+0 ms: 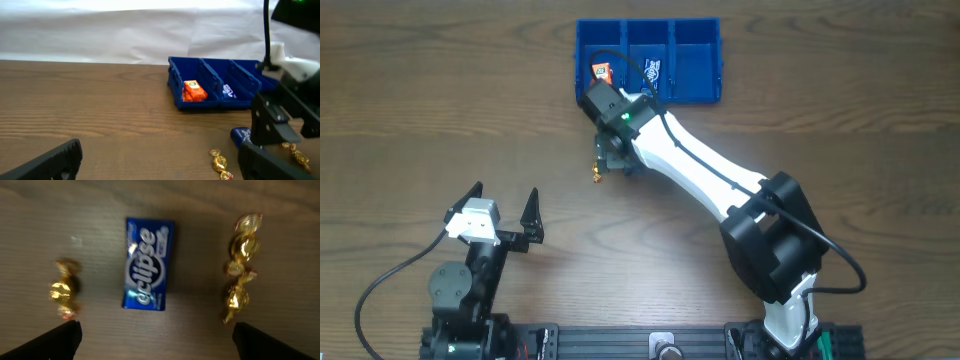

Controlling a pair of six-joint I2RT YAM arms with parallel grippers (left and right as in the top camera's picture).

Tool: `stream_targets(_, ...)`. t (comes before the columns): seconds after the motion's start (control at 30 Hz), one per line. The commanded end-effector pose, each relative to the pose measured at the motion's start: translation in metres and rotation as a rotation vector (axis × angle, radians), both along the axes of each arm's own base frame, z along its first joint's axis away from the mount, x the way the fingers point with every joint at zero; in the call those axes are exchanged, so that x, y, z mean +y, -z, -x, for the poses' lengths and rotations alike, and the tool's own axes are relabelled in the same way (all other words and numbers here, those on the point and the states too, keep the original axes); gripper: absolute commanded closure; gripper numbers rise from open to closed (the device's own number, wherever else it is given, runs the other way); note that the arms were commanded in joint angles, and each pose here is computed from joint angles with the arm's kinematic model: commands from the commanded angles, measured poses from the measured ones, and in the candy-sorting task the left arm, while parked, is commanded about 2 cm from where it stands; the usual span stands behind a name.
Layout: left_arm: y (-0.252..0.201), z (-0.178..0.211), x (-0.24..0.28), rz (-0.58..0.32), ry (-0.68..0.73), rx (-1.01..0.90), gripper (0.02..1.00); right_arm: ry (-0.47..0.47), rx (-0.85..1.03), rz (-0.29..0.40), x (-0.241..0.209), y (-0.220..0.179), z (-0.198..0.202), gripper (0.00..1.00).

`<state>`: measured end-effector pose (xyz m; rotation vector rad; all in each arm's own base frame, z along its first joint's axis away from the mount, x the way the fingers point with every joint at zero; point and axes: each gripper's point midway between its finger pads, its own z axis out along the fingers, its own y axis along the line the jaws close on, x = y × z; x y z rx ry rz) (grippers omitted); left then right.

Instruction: Sort Candies Into Trays

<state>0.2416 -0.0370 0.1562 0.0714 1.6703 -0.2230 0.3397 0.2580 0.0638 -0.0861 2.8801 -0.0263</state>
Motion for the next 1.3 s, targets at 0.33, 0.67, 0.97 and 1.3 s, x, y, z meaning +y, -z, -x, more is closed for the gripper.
stream_targets(0.33, 0.016, 0.001, -0.004, -0.004, 0.023, 0.045, 0.020, 0.038, 0.017, 0.006, 0.007, 0.053, -0.011, 0.001)
stream_targets(0.67, 0.016, 0.001, -0.004, -0.004, 0.023, 0.045, 0.020, 0.060, 0.025, 0.011, 0.002, 0.062, -0.016, 0.270)
stream_targets(0.97, 0.016, 0.001, -0.004, -0.004, 0.023, 0.045, 0.020, 0.060, 0.023, 0.009, 0.002, 0.062, -0.016, 0.617)
stream_targets(1.3, 0.016, 0.001, -0.004, -0.004, 0.023, 0.045, 0.020, 0.009, -0.212, -0.030, -0.006, -0.054, -0.041, 0.768)
